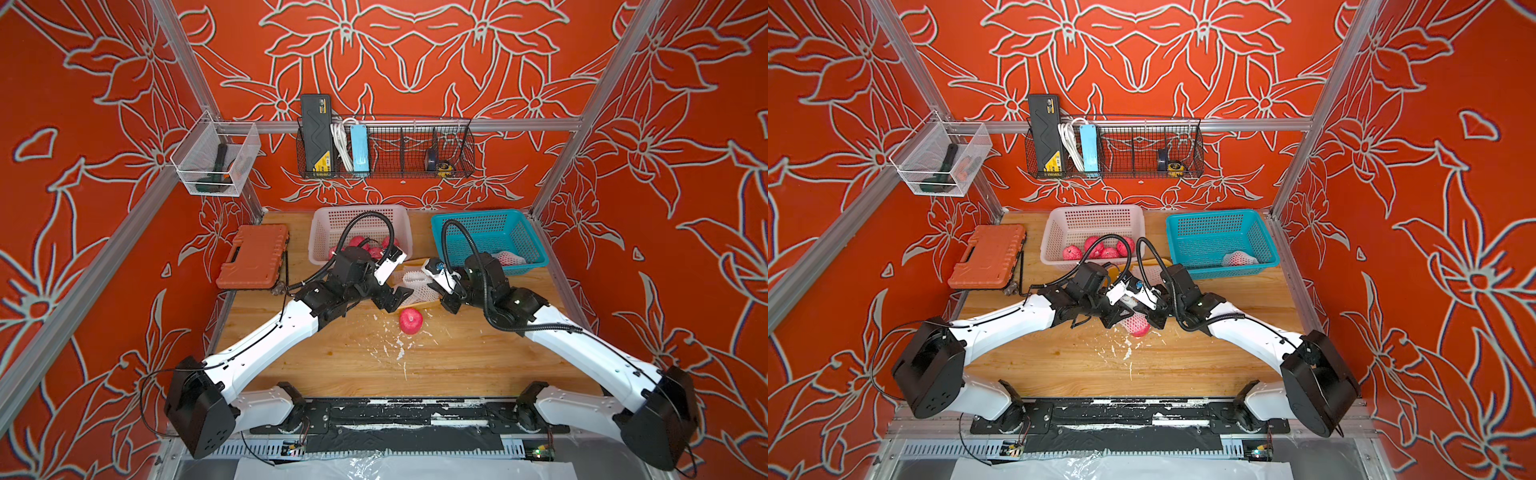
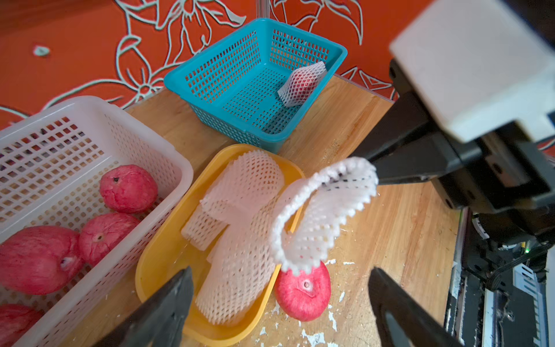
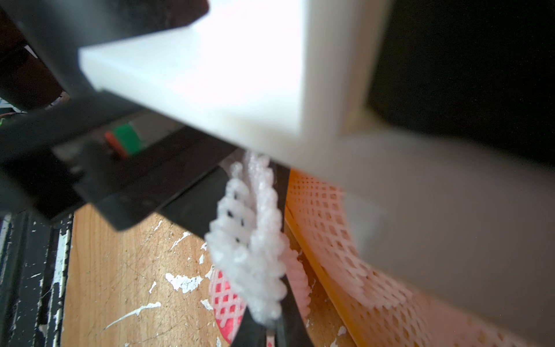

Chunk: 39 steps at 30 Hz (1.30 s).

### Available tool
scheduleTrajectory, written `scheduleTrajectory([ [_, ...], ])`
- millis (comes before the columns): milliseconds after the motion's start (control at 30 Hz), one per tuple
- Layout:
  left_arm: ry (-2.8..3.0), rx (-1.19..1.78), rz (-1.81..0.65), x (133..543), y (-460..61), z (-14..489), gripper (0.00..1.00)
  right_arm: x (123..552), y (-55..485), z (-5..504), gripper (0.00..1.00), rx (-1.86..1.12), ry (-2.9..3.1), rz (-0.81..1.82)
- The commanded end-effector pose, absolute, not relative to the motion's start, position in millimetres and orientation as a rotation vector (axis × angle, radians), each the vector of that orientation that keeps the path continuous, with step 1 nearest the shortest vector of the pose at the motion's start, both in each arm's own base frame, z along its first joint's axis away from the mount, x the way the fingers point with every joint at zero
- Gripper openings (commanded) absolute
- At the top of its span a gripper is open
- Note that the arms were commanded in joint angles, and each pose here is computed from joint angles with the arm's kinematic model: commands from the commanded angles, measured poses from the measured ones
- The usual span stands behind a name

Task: Remove foam nets from apples
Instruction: Place the foam net into the storage box.

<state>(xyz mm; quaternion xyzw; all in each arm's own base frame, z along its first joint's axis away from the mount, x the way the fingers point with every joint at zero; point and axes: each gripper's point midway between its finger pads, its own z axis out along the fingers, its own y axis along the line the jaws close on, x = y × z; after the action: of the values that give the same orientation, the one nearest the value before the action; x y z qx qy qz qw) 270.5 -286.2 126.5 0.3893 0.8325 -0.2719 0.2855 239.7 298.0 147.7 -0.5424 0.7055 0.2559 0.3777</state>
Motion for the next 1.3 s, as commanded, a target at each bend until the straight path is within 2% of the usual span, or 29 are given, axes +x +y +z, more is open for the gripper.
scheduleTrajectory([
  [0,2.204,1.068,-0.726,271.3,-290.0,134.4,0.23,254.7,297.7,172.2,0.07,-1.308,1.775,0.628],
  [133,2.194,1.06,-0.705,273.9,-288.8,141.5,0.29,253.8,298.7,176.8,0.07,-1.308,1.76,0.642],
  [400,2.103,1.003,-0.619,287.7,-281.2,181.9,0.67,256.3,294.5,202.4,0.05,-1.271,1.731,0.617],
  [600,1.97,0.946,-0.624,289.9,-276.7,230.0,0.86,261.4,277.9,215.6,0.05,-1.213,1.778,0.521],
  [867,1.902,0.879,-0.614,292.5,-264.7,258.2,0.9,268.8,248.0,221.9,0.05,-1.191,1.825,0.33],
  [1100,1.945,0.837,-0.584,296.0,-251.2,244.4,0.9,282.8,221.6,225.0,0.05,-1.213,1.828,0.125],
  [1267,1.988,0.849,-0.578,293.5,-247.6,224.1,0.9,296.7,211.3,208.9,0.05,-1.305,1.83,-0.015],
])
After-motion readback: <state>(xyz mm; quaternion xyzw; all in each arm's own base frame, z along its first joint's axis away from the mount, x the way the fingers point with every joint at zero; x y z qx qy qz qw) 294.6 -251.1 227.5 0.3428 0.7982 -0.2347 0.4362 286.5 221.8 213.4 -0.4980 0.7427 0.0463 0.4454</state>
